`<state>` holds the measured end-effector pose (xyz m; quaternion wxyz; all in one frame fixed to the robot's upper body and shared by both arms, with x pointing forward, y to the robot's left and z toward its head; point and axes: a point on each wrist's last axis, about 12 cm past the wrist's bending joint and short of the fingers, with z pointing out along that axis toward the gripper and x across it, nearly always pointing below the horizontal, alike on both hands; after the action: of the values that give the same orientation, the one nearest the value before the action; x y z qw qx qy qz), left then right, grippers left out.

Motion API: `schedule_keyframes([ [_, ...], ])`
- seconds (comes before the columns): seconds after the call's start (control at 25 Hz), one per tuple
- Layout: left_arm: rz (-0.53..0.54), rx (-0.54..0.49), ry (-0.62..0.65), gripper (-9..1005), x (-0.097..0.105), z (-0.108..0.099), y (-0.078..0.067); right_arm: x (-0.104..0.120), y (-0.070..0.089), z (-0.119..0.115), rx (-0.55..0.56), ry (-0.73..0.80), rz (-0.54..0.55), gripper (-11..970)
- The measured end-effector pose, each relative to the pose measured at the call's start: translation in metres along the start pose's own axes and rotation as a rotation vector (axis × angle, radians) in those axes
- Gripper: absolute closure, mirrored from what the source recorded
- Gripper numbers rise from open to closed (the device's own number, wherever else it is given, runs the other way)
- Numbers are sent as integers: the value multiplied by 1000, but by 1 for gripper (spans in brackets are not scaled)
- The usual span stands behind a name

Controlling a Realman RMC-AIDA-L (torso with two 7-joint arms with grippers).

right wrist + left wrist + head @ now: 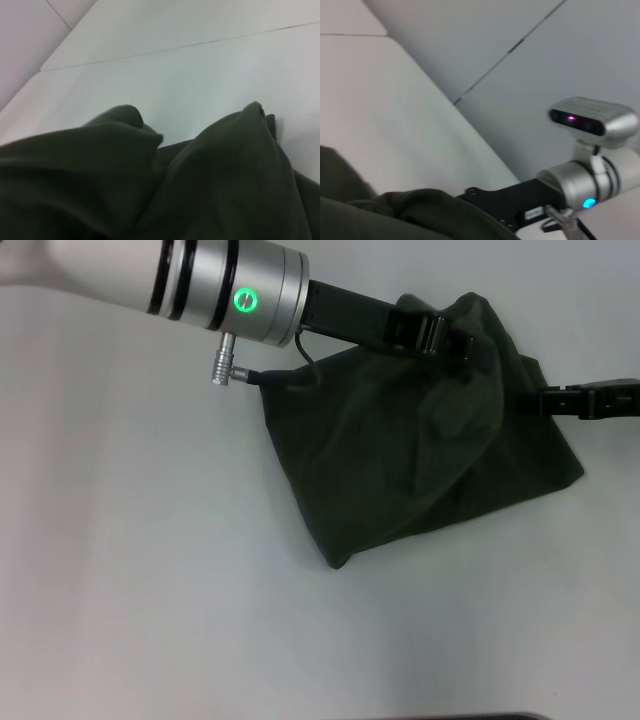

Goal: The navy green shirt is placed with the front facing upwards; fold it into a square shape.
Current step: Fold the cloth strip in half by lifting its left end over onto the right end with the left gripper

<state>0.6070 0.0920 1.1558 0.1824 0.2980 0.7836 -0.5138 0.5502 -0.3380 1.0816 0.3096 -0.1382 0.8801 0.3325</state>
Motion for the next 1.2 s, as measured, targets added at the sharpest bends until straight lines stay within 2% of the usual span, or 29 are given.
schedule_keyframes([
  [0.16,-3,-3,-23,964,-2,-1,0,1,0,0,1,0,2,438],
  [0.44,7,14,-169,964,-10,-24,0,1,0,0,0,0,3,437],
  [0.72,22,8,-81,964,-10,-1,-4,1,0,0,3,-1,4,437],
  [1.2,8,-103,-37,964,-3,26,8,3,-1,0,-1,4,21,439],
])
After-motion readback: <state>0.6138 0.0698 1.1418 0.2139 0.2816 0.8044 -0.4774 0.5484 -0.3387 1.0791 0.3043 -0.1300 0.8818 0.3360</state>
